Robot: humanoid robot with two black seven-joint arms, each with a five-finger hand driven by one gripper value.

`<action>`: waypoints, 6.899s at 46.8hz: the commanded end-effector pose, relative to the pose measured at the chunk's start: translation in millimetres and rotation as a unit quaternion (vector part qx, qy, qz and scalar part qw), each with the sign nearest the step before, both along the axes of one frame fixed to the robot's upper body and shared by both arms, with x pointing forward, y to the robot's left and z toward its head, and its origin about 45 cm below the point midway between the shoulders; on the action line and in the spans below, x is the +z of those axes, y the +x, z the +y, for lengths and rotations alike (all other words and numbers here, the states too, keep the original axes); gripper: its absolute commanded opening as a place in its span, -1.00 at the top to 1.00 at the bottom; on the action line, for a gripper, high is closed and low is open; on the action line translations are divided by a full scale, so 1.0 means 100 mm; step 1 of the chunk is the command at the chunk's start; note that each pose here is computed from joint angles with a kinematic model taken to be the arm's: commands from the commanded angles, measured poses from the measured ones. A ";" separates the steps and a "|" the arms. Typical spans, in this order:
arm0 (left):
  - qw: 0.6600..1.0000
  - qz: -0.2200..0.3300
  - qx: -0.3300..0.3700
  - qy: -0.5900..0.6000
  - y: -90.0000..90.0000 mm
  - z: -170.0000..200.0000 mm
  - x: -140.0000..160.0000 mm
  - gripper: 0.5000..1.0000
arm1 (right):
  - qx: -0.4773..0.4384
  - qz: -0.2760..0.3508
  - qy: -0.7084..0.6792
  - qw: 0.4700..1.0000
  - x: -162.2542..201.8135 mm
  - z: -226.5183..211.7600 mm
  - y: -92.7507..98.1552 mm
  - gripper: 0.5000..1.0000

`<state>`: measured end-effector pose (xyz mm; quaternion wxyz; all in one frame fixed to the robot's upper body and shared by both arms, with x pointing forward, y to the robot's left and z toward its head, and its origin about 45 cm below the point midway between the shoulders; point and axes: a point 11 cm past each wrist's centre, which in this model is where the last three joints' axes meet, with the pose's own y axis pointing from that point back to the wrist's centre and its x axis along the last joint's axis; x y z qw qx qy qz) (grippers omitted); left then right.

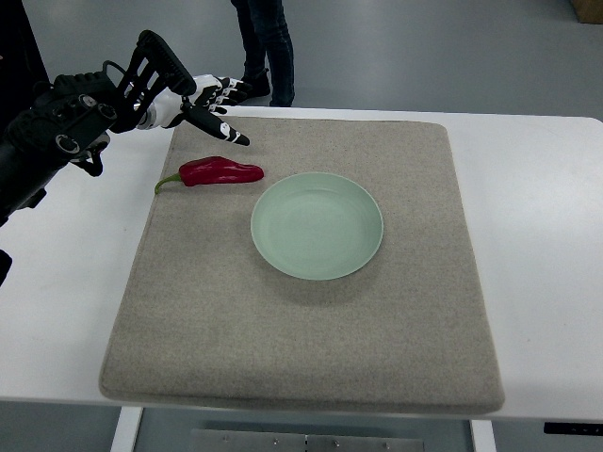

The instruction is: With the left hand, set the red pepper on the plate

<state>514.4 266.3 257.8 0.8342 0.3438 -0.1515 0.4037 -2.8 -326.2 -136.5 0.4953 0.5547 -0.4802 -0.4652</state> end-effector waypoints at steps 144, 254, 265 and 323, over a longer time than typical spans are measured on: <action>0.953 -0.106 -0.162 0.232 -0.06 -0.39 0.27 0.92 | 0.000 0.000 0.000 1.000 0.00 0.00 0.00 -0.73; 0.928 -0.110 -0.318 0.159 -0.66 -1.47 0.07 0.05 | 0.000 0.000 0.000 1.000 0.00 0.00 0.00 -0.73; 0.938 -0.121 -0.279 0.169 -0.48 -1.28 0.15 -0.02 | 0.000 0.000 0.001 1.000 0.00 0.00 0.00 -0.73; 0.977 -0.154 0.140 -0.039 0.22 -0.03 0.25 -0.74 | 0.000 0.000 0.001 1.000 0.00 0.00 0.00 -0.73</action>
